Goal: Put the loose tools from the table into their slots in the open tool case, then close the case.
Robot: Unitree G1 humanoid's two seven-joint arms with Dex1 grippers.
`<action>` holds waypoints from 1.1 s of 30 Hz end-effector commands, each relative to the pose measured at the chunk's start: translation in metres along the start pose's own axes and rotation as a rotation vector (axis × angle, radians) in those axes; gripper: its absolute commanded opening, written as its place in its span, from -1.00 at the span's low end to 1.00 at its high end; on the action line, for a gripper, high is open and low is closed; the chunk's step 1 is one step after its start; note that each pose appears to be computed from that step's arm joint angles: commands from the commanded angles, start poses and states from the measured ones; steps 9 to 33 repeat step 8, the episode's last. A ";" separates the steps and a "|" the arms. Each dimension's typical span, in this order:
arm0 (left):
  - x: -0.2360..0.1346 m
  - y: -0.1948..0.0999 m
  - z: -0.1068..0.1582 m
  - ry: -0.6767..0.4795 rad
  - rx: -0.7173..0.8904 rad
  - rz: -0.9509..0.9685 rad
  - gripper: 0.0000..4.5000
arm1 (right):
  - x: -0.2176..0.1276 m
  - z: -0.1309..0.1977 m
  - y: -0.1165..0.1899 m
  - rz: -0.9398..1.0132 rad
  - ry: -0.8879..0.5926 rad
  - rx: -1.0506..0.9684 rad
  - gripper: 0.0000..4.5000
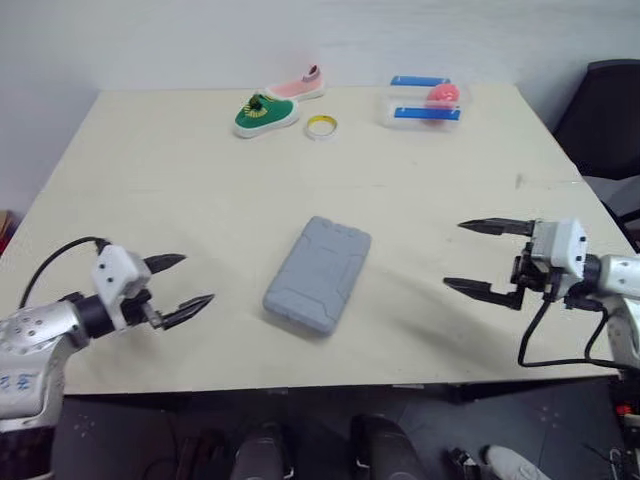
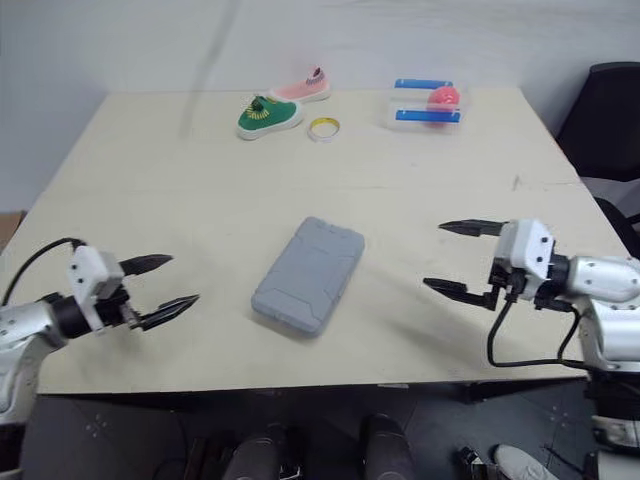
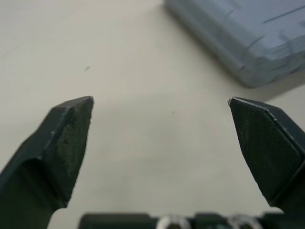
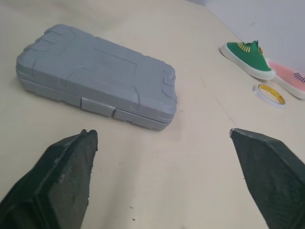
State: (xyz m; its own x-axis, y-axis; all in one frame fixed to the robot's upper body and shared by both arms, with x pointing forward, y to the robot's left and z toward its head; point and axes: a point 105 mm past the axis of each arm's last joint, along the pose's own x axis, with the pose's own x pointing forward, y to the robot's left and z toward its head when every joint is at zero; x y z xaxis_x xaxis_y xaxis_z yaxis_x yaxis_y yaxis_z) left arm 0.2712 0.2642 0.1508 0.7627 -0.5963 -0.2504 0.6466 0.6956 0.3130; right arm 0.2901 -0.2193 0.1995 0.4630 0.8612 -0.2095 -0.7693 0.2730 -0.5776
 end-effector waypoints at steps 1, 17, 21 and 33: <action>-0.016 0.014 0.012 0.015 0.070 0.087 0.99 | -0.017 0.000 -0.005 -0.002 0.037 -0.041 1.00; -0.020 0.008 0.011 0.015 0.093 0.078 0.99 | -0.012 -0.005 -0.015 -0.002 0.052 -0.045 1.00; -0.020 0.008 0.011 0.015 0.093 0.078 0.99 | -0.012 -0.005 -0.015 -0.002 0.052 -0.045 1.00; -0.020 0.008 0.011 0.015 0.093 0.078 0.99 | -0.012 -0.005 -0.015 -0.002 0.052 -0.045 1.00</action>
